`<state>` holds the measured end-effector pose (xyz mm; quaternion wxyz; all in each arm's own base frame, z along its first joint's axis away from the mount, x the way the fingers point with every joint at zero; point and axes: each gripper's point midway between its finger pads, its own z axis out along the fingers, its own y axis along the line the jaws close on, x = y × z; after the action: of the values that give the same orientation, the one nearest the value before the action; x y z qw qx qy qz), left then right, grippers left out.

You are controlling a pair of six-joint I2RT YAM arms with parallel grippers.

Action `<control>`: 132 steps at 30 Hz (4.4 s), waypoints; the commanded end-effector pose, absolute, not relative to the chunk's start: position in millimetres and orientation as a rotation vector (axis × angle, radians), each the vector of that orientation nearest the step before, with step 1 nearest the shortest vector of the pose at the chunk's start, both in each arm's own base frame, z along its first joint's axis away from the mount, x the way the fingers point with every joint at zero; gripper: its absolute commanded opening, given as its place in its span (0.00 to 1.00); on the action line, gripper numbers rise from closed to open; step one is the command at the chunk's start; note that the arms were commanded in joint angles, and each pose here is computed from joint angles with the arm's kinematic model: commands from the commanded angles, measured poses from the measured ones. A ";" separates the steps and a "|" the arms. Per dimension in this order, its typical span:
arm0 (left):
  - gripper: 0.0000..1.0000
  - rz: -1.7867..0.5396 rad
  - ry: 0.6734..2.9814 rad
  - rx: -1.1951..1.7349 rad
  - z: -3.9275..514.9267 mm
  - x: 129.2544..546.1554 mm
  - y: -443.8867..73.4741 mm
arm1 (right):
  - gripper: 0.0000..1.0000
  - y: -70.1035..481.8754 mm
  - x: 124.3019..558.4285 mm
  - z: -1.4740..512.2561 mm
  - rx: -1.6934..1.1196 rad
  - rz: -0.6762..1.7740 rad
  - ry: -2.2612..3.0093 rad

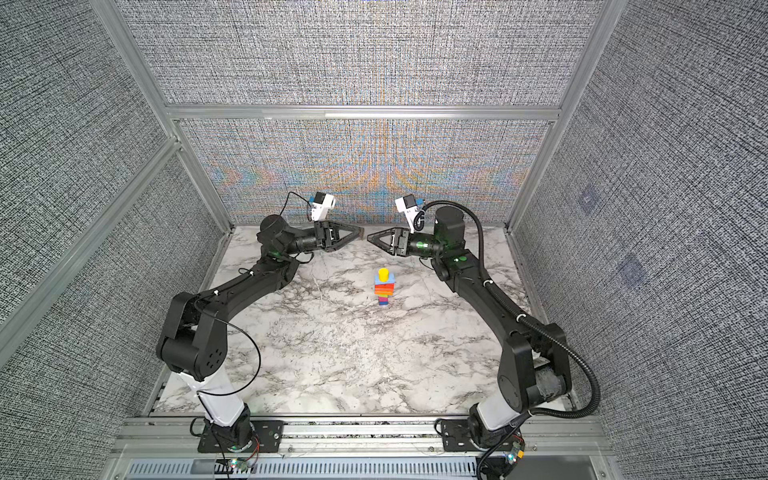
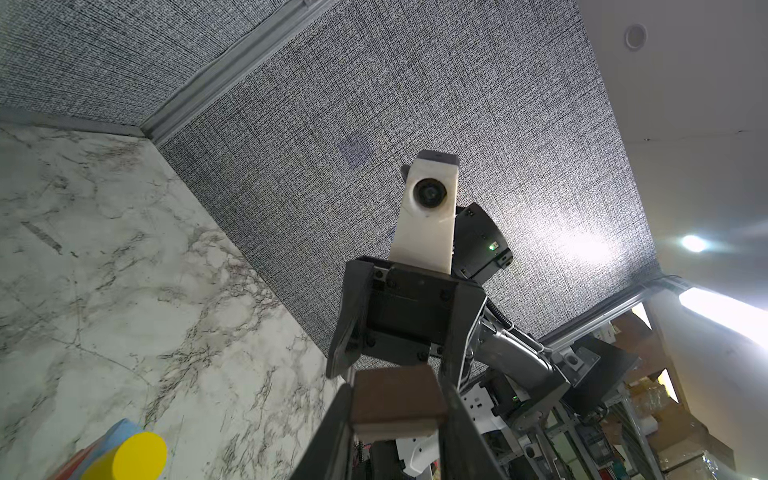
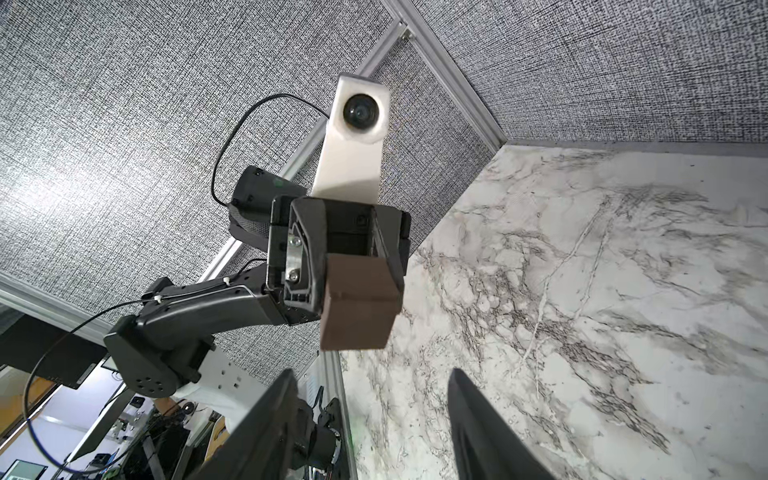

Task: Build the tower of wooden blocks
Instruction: 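Bring the wedge to the right gripper while the right gripper closes on it, then open the left gripper and draw it back while the right gripper holds the wedge, then carry the wedge over the yellow cylinder with the right gripper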

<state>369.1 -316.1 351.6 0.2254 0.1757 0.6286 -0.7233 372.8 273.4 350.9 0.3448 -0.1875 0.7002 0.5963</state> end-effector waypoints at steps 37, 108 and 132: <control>0.06 -2.006 1.709 0.541 354.6 369.4 -327.3 | 0.33 293.0 387.1 358.6 -0.499 1.686 1.761; 0.99 -0.620 2.408 -0.047 168.6 375.1 -189.7 | 0.19 222.4 355.7 241.7 -0.573 0.554 2.337; 0.99 -0.559 2.466 -0.041 138.9 379.6 -187.6 | 0.19 238.4 376.2 217.7 -0.615 0.486 2.324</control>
<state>376.0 -186.9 135.8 0.2940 -0.0202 0.9319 -0.2113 370.5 234.8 209.7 0.3216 -0.2328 0.8989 0.1855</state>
